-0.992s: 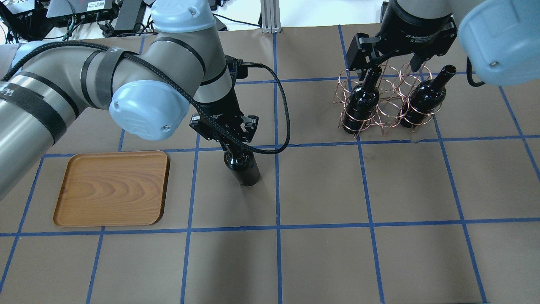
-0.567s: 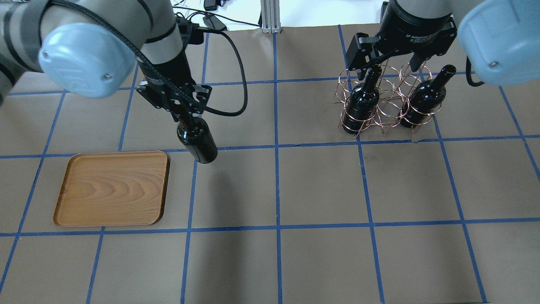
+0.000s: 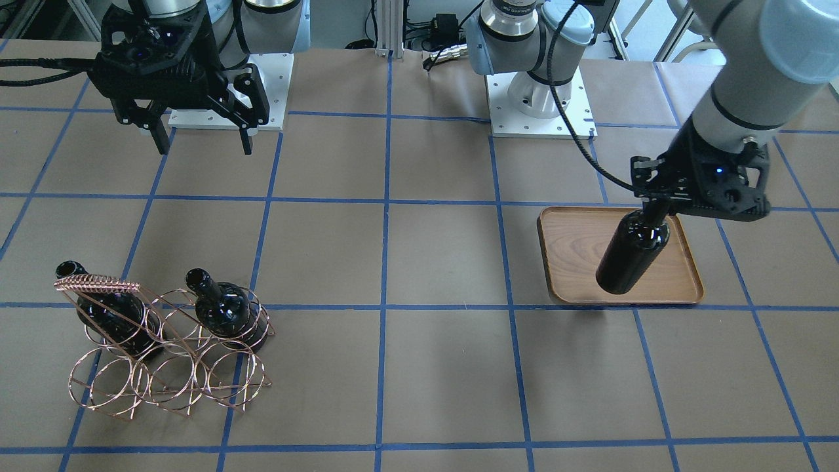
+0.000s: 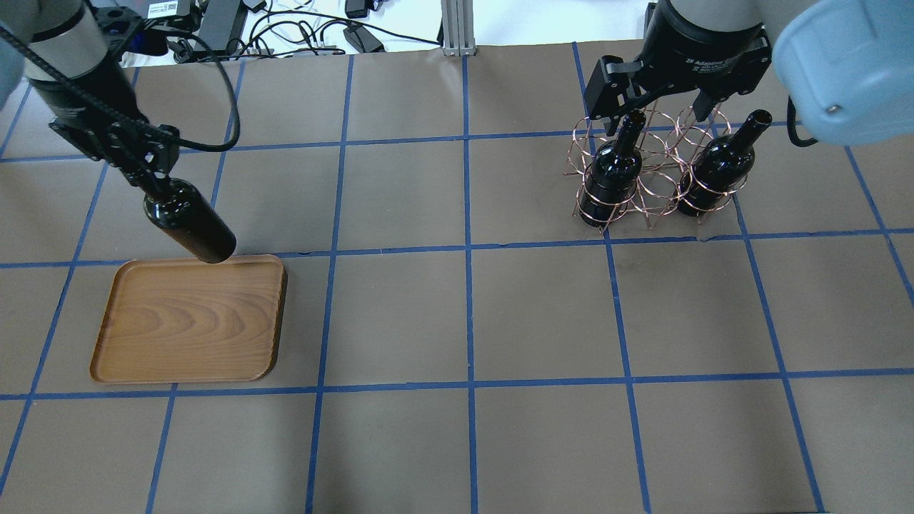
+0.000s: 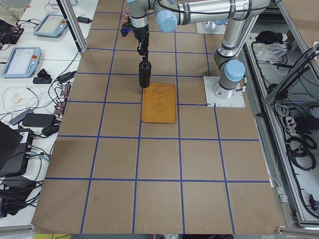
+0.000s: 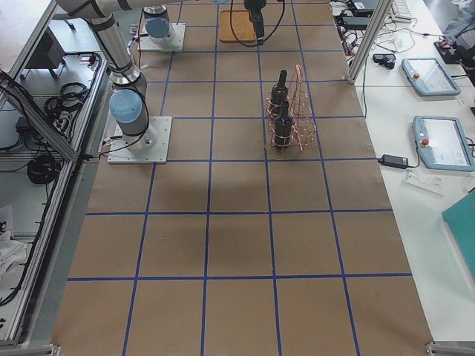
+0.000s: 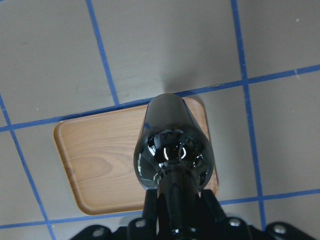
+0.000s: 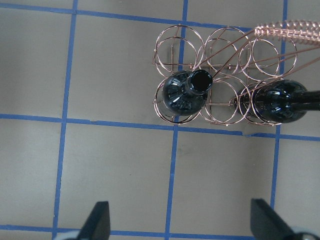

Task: Take wine from basket and place on tray
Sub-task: 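Lift the bottle with the left gripper and carry it over the wooden tray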

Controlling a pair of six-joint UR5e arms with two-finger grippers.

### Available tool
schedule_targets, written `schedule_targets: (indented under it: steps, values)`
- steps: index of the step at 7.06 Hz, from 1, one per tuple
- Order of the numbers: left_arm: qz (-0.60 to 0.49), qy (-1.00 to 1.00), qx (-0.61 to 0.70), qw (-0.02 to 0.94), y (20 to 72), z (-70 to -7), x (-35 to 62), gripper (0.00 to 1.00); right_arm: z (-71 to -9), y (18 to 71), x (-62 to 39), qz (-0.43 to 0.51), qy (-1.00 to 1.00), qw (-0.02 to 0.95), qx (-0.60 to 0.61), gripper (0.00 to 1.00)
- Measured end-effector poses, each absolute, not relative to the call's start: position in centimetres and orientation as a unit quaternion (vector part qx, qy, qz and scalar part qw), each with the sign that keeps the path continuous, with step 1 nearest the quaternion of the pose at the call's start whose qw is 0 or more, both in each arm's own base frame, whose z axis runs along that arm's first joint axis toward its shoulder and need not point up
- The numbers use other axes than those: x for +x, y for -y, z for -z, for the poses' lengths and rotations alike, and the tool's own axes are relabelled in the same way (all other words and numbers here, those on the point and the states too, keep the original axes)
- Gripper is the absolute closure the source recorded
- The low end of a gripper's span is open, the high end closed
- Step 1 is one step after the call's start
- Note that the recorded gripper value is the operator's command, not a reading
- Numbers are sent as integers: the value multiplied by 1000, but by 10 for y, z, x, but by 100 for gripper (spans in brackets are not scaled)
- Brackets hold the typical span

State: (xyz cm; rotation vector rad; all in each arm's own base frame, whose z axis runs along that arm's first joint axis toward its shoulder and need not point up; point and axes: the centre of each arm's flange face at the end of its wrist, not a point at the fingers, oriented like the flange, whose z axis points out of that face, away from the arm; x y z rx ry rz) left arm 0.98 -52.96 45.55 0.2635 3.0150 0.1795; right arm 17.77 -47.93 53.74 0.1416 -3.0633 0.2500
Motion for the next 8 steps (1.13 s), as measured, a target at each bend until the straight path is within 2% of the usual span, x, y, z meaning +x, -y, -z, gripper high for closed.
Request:
schedule_targets:
  steps: [4, 8]
  values:
    - [-74, -993, 86, 28, 479, -416, 77, 100, -537, 479, 178, -80, 995, 33, 46, 0]
    - [-71, -993, 88, -12, 468, -400, 100, 100, -537, 479, 178, -80, 995, 33, 46, 0]
